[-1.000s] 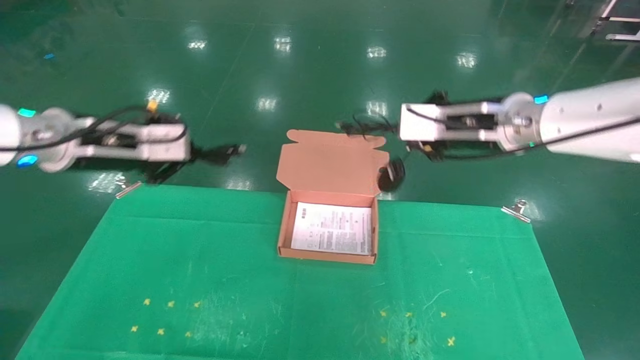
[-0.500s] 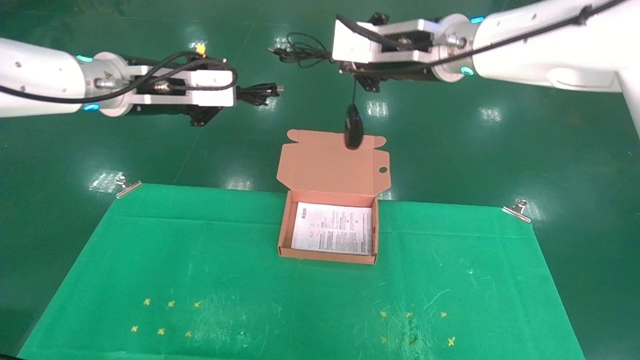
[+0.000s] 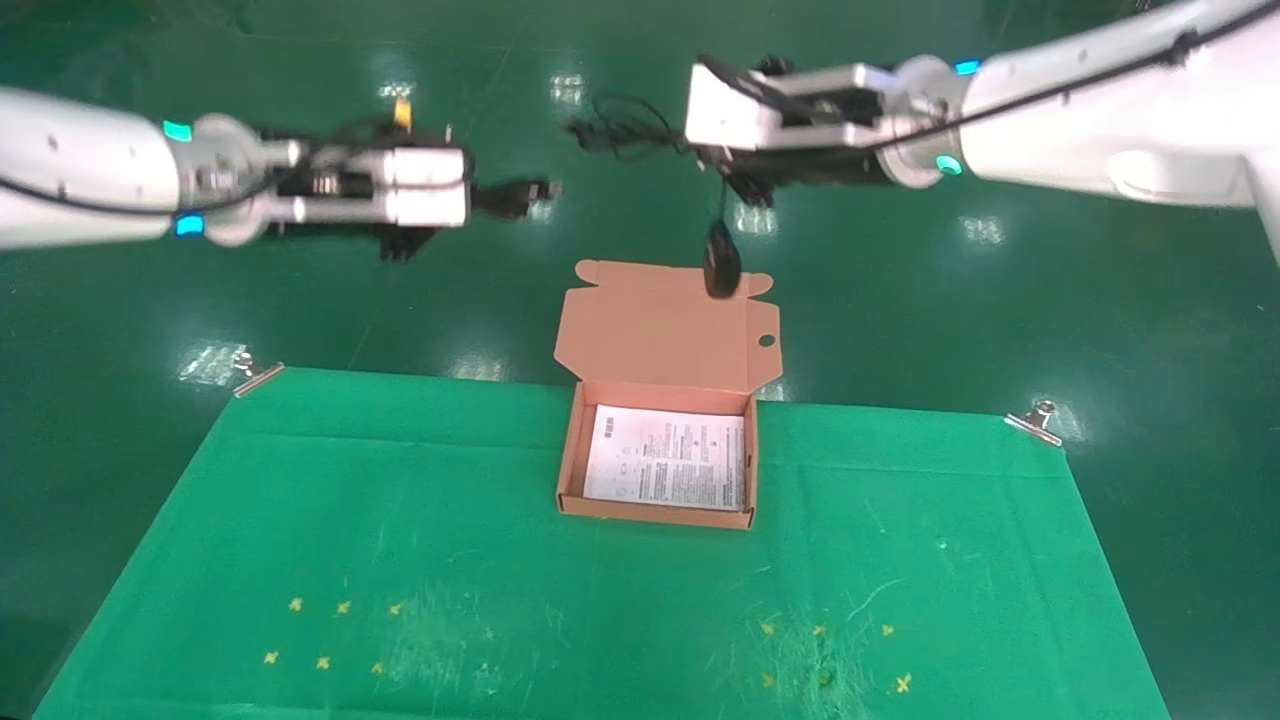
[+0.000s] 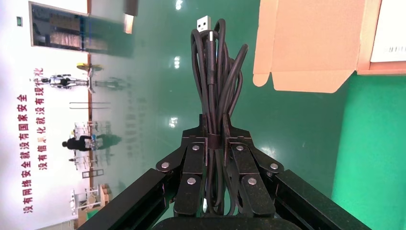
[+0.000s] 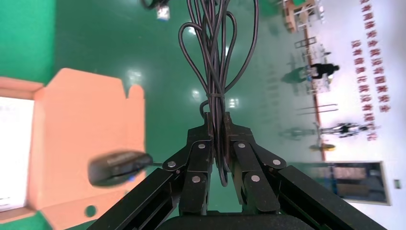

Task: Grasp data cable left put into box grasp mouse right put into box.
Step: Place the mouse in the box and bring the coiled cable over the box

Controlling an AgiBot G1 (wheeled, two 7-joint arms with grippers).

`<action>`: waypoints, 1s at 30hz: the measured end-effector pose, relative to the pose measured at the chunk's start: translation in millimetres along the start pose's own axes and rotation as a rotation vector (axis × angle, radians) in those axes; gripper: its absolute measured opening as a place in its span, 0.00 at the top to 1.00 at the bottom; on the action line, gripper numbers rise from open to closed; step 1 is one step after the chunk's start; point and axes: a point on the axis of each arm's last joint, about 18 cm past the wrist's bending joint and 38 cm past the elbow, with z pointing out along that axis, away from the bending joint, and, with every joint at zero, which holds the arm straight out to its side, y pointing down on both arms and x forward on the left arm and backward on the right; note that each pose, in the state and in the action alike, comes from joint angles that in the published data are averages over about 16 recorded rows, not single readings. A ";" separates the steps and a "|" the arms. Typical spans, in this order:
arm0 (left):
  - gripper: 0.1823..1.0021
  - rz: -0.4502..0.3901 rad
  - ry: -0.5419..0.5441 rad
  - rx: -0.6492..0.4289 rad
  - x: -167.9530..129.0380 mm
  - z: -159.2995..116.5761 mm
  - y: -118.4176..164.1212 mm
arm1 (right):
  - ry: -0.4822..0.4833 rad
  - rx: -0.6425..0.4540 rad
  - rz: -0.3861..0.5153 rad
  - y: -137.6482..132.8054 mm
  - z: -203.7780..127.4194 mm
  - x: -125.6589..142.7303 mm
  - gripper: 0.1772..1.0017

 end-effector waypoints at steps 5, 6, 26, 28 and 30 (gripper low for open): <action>0.94 -0.005 0.065 -0.032 26.4 2.7 11.1 | -0.044 -0.014 0.020 8.1 6.9 -21.7 0.96; 0.94 -0.007 0.080 -0.040 32.4 3.0 13.7 | -0.054 -0.017 0.025 9.1 8.9 -26.6 0.96; 0.94 -0.046 0.213 -0.268 86.9 -17.4 64.3 | -0.187 -0.006 0.074 -9.3 52.9 -100.7 0.96; 0.94 -0.049 0.217 -0.284 87.8 -19.9 66.8 | -0.197 -0.004 0.076 -11.7 55.4 -106.5 0.96; 0.94 -0.052 0.219 -0.296 88.5 -22.0 68.6 | -0.206 -0.002 0.077 -14.2 57.5 -111.9 0.96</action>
